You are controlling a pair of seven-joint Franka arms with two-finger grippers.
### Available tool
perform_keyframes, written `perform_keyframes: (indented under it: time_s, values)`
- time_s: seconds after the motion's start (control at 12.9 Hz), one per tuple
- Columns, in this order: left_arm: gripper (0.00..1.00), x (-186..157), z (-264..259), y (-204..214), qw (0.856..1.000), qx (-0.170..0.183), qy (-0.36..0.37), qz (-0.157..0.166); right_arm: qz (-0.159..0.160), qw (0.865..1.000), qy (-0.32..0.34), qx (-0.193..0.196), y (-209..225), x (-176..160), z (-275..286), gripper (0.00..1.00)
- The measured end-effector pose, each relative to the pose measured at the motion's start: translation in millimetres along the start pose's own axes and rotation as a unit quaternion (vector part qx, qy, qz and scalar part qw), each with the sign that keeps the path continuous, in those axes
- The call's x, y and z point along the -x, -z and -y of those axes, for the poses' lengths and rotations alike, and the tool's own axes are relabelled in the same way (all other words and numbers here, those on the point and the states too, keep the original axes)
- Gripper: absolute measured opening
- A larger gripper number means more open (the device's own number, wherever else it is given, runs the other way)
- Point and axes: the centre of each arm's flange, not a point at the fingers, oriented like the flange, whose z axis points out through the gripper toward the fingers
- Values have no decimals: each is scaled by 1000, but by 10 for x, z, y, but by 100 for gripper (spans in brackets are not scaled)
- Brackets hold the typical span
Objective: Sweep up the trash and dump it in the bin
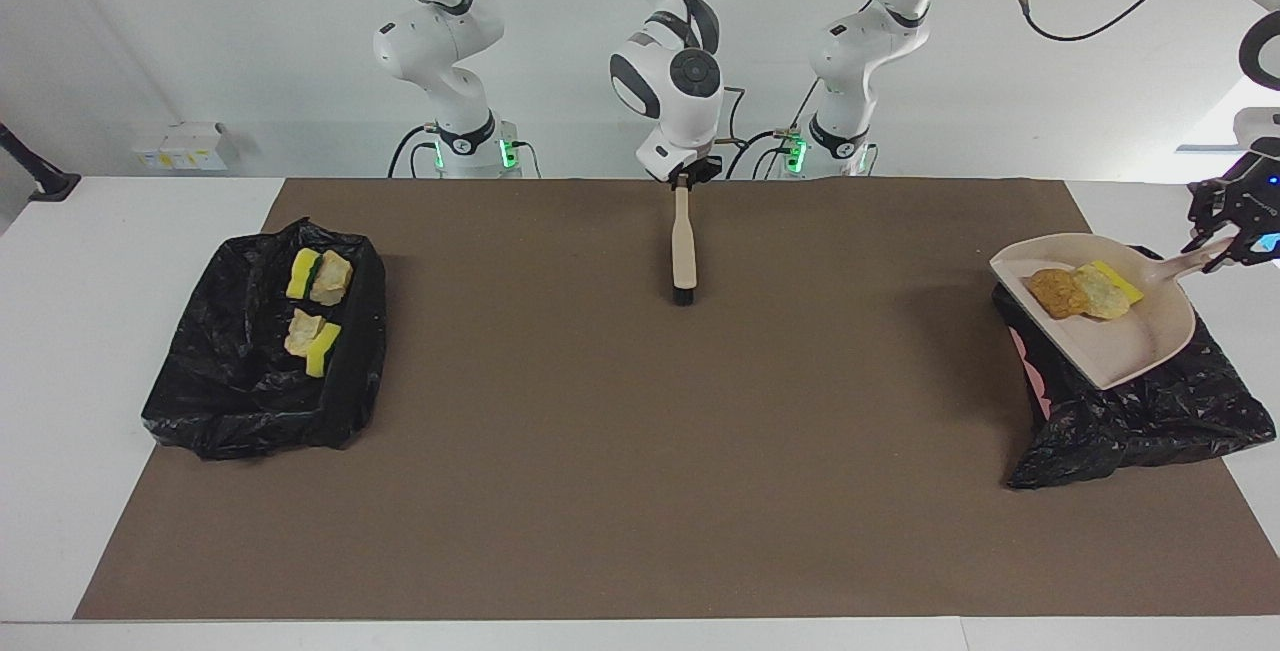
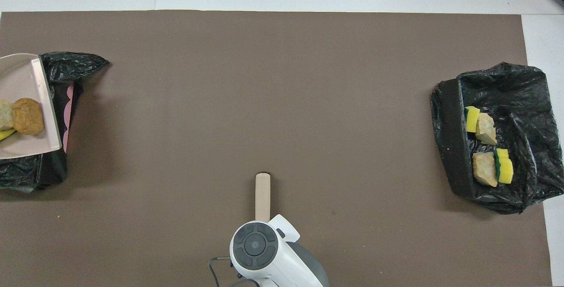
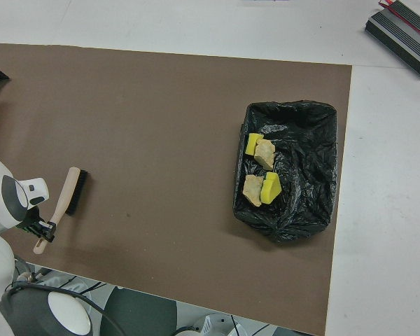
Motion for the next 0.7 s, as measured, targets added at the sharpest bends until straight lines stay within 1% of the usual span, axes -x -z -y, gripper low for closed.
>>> perform_keyframes:
  time_s: [0.08, 0.23, 0.39, 0.46, 0.54, 0.62, 0.7]
  values:
    - [32, 70, 40, 25, 1000, -13, -4, 26, 0, 1000, 2, 1, -10, 16, 6, 26]
    - [32, 128, 125, 43, 995, -32, -29, 90, 1, 1000, 4, 3, -29, 33, 2, 26]
    - [32, 135, 181, 9, 987, -33, -57, 143, 1, 1000, 4, 4, -32, 39, -7, 27]
    - [32, 133, 199, 1, 983, -29, -71, 168, 2, 1000, 4, 4, -42, 39, -12, 31]
    - [32, 107, 221, 7, 975, -23, -90, 200, 3, 1000, 4, 6, -56, 40, -20, 31]
    - [32, 35, 253, 25, 966, -16, -114, 233, 3, 1000, 3, 7, -65, 41, -26, 40]
    - [32, -72, 291, 43, 956, -12, -131, 264, 3, 1000, 3, 6, -65, 38, -28, 43]
